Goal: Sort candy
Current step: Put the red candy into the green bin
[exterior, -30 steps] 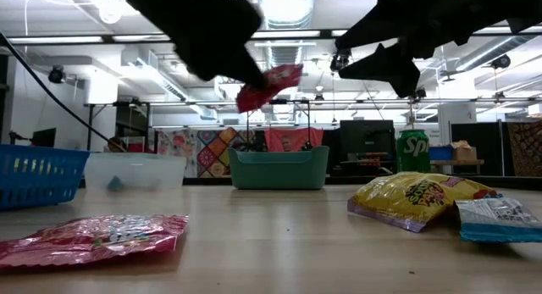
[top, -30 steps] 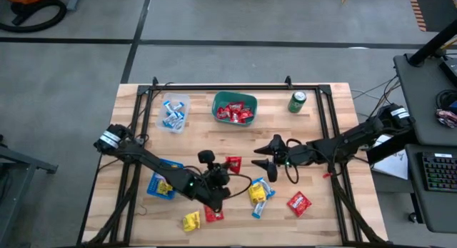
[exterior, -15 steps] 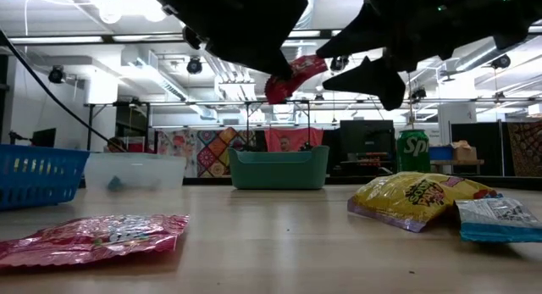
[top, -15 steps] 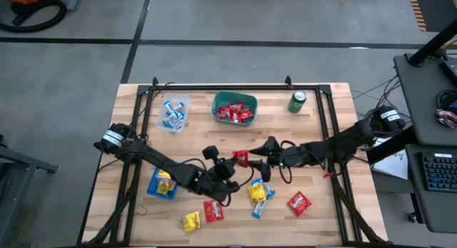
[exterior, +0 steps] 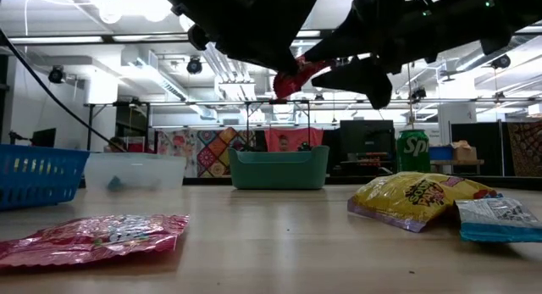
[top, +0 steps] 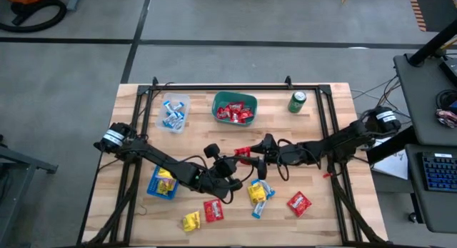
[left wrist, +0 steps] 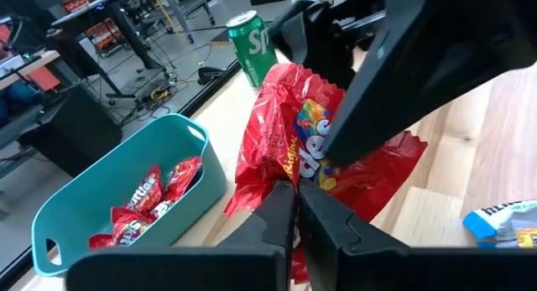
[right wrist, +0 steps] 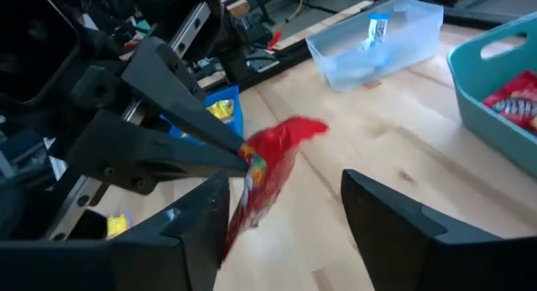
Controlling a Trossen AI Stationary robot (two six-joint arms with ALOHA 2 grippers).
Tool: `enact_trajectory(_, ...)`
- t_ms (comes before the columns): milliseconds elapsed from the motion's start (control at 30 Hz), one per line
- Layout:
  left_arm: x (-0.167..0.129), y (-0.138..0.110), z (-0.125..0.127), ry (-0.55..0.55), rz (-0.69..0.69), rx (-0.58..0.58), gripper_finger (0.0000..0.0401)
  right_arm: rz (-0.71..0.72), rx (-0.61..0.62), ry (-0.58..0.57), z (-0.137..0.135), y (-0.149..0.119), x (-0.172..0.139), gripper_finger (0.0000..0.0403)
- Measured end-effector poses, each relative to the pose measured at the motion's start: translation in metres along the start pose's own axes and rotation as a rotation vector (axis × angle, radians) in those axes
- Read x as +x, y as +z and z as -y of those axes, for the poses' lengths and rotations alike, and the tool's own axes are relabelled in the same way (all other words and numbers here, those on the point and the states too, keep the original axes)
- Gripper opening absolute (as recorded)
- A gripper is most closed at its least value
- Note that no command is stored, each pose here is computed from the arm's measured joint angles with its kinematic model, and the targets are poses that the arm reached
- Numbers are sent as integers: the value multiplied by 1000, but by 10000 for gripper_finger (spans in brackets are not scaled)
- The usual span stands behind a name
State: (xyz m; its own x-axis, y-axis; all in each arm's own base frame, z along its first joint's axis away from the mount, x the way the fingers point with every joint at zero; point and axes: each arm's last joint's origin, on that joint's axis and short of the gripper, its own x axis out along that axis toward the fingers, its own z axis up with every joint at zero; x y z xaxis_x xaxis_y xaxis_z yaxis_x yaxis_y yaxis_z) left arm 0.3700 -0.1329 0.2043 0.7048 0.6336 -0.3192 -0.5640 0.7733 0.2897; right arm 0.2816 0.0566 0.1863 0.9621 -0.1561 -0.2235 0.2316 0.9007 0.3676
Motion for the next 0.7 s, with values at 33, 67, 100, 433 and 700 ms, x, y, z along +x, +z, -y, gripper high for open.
enact_trajectory(33, 0, 0, 0, 0, 2, -3, 0, 4, -9, -2, -1, 1, 1, 207)
enact_trajectory(67, 0, 0, 0, -1, 2, -4, 0, 5, -22, -6, -1, 1, 2, 198)
enact_trajectory(100, 0, 0, 0, -1, 2, -4, 0, 5, -27, -9, -1, 1, 3, 187)
enact_trajectory(433, 0, 0, 0, 2, 2, -2, 0, 11, -49, -19, 0, 5, 6, 25)
enact_trajectory(700, -2, -3, -4, 12, -30, 63, 0, 11, -65, -28, 4, 10, 5, 20)
